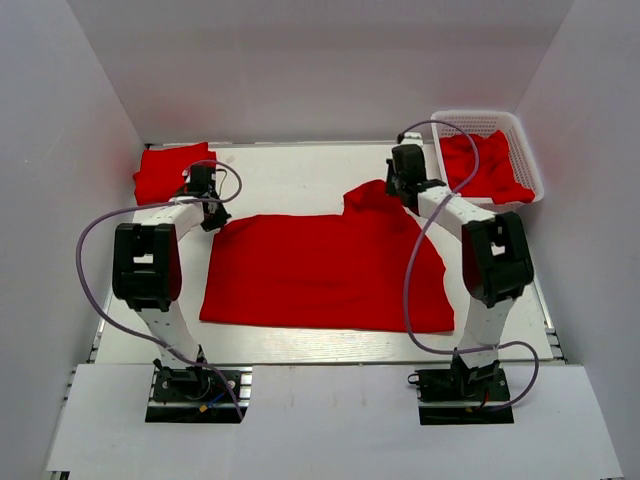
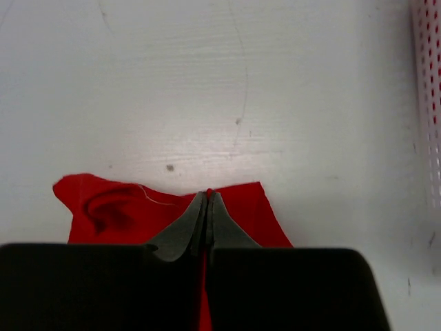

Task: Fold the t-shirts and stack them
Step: Grap the side of the flattened tshirt furthest away from the robot with both arms, then fold the other side of the tshirt into a rectangle

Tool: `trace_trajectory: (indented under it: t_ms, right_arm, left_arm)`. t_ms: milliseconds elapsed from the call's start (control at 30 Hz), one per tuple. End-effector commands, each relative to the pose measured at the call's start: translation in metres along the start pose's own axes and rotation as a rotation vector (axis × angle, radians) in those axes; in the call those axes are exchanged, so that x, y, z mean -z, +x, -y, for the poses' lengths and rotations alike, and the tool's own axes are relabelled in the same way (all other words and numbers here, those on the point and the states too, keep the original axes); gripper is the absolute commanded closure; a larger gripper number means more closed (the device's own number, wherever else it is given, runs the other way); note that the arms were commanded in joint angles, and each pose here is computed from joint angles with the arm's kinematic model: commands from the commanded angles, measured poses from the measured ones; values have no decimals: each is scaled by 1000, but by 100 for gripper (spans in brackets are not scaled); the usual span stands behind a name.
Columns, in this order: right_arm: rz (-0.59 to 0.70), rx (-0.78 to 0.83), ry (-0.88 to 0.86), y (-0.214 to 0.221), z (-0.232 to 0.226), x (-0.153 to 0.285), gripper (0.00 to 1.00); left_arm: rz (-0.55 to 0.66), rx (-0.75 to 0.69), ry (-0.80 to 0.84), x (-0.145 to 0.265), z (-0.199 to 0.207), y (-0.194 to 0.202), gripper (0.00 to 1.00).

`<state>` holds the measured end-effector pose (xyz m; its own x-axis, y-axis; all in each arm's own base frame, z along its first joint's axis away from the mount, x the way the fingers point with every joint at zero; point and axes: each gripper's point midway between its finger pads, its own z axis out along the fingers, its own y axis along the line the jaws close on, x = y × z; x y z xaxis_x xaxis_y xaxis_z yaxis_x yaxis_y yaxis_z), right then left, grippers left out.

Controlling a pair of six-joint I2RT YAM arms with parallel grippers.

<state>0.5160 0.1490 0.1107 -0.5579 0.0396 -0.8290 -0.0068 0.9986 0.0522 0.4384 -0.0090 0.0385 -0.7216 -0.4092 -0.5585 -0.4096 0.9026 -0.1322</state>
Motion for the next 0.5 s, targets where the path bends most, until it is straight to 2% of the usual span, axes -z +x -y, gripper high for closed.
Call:
trace_trajectory:
  t_ms: [0,33,333,467]
  right_arm:
    - [68,-39,-5,-10,5,27,100]
    - [97,-48,-13,-20,7,42,100]
    - [39,-31,-26,34,26,99,100]
    - [47,-31,-32,41,31,120,100]
  left_arm:
    - [77,15,62,29,9,-18,100]
    - [76,15,61,32,9,-18,100]
    - [67,63,0,49,-12,0,100]
    - [91,45,-21,50,-17,-3,100]
